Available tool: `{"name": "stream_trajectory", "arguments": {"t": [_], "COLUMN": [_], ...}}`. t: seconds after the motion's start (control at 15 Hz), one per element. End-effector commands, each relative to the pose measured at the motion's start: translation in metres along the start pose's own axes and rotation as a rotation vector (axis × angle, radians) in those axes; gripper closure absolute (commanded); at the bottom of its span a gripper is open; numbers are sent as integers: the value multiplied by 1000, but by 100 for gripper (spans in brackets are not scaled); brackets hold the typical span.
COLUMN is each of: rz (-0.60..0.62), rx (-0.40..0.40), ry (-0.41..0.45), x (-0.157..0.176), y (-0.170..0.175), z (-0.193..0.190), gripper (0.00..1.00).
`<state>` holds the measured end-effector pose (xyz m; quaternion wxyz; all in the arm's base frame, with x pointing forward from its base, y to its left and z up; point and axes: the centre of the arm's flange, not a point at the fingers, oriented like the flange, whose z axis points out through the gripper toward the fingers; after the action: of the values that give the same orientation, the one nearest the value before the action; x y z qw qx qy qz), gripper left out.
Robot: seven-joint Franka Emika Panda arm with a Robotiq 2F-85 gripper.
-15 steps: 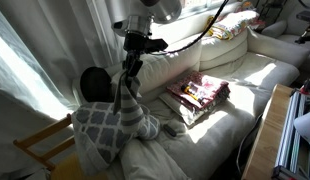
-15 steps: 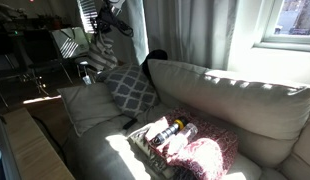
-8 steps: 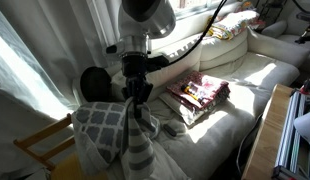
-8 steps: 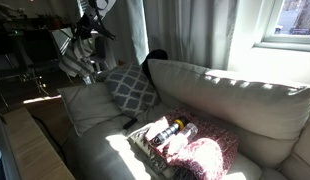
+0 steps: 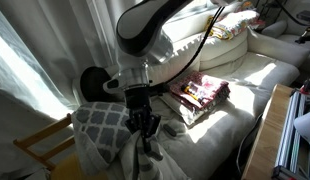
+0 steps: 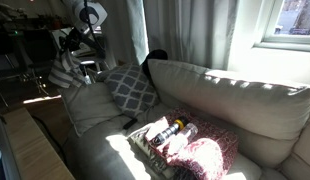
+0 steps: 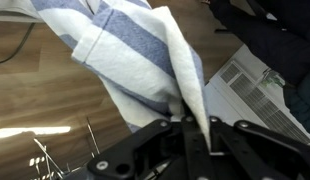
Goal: Put the grey towel on the pillow to the left
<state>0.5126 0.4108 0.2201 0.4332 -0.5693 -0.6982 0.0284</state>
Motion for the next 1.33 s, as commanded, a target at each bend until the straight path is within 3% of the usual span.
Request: {"name": "stream_trajectory", "arguments": {"t": [0.0, 0.33, 0.67, 0.87, 1.27], "rz": [-29, -107, -149, -164, -200], "rx": [12, 24, -21, -34, 48], "ry": [22, 111, 213, 234, 160], "x": [9, 36, 38, 24, -37], "y": [29, 45, 60, 71, 92], "z": [23, 31, 27, 30, 62], "gripper": [99, 99, 99, 99, 99]}}
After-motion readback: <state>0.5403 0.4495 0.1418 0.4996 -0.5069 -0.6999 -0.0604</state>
